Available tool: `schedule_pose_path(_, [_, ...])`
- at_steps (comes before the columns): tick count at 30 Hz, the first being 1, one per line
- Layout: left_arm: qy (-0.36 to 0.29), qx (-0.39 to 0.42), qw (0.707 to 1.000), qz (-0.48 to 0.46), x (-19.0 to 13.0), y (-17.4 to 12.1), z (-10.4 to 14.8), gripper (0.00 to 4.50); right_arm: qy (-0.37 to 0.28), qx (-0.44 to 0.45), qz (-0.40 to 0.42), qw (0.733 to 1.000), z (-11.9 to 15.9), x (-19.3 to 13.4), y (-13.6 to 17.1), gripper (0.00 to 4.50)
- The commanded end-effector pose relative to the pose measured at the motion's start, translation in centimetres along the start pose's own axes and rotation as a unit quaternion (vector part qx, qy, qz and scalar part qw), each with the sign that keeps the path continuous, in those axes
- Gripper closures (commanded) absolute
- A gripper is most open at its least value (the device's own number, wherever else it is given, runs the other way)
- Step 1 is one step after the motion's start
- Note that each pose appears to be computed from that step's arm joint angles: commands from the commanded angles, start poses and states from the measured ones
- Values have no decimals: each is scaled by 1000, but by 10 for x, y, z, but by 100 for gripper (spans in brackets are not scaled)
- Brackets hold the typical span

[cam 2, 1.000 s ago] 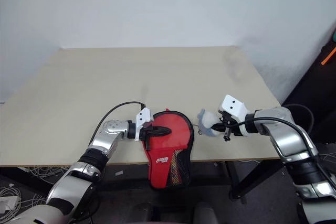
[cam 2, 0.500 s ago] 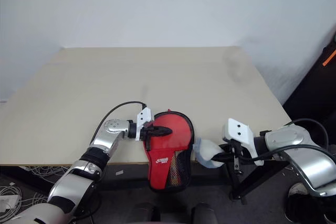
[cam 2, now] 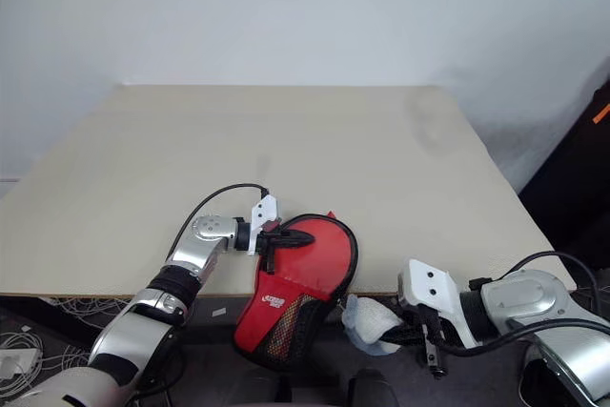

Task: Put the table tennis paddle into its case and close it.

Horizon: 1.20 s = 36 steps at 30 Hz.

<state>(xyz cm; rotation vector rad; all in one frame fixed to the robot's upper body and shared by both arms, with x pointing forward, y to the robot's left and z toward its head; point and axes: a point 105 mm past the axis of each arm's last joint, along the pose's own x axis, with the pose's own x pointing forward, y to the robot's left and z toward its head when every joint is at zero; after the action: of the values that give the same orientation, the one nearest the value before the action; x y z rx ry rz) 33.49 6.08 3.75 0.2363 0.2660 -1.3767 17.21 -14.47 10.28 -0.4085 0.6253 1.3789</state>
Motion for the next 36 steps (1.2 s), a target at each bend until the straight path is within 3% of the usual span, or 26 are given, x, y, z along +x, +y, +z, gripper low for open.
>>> schedule_pose_path(1, [37, -17, 999, -15, 0, -7, -19, 450, 0, -14, -14, 1000, 3, 0, -6, 421])
schedule_pose_path(22, [109, -18, 990, -89, 2, -20, -31, 450, -8, -26, -55, 998, 12, -7, -32, 421])
schedule_pose_path(36, [115, -20, 987, -112, 0, -23, -29, 450, -37, -22, 47, 998, 23, 14, 29, 421])
